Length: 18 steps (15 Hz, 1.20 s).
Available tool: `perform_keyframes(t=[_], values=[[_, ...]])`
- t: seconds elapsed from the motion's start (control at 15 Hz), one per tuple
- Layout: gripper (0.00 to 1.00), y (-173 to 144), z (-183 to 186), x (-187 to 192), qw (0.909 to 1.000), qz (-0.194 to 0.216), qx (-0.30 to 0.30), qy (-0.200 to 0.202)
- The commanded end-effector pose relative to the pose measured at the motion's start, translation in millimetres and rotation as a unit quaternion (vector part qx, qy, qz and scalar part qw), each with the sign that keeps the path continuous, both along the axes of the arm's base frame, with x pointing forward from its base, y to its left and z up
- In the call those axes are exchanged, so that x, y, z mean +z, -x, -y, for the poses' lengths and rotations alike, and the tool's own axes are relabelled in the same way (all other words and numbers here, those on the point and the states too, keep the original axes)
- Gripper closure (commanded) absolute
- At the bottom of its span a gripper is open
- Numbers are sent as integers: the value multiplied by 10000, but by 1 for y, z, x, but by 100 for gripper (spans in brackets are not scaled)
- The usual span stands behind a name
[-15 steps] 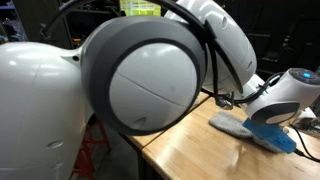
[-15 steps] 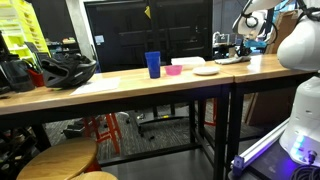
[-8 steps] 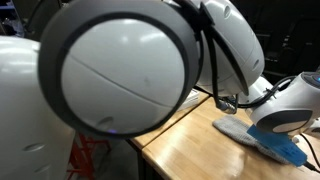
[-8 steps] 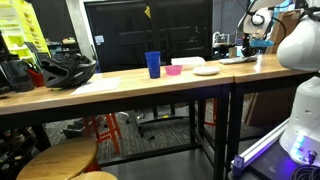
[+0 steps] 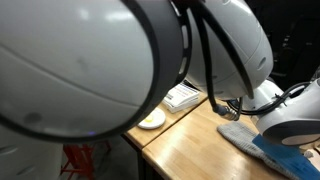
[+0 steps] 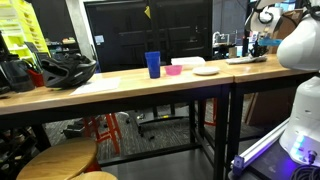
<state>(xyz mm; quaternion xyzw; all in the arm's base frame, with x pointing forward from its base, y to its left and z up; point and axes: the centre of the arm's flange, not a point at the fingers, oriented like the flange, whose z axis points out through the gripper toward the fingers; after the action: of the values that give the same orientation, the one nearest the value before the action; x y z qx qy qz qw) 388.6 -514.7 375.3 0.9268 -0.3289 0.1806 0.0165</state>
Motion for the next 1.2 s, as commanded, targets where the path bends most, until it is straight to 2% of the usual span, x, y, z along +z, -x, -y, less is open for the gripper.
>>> perform_keyframes(t=[0.0, 0.6, 1.13], values=[[98, 40, -10, -55, 9983, -432, -160, -365], [98, 70, -27, -44, 9964, -724, -298, -322], [98, 70, -49, -32, 9940, -1081, -75, -133]])
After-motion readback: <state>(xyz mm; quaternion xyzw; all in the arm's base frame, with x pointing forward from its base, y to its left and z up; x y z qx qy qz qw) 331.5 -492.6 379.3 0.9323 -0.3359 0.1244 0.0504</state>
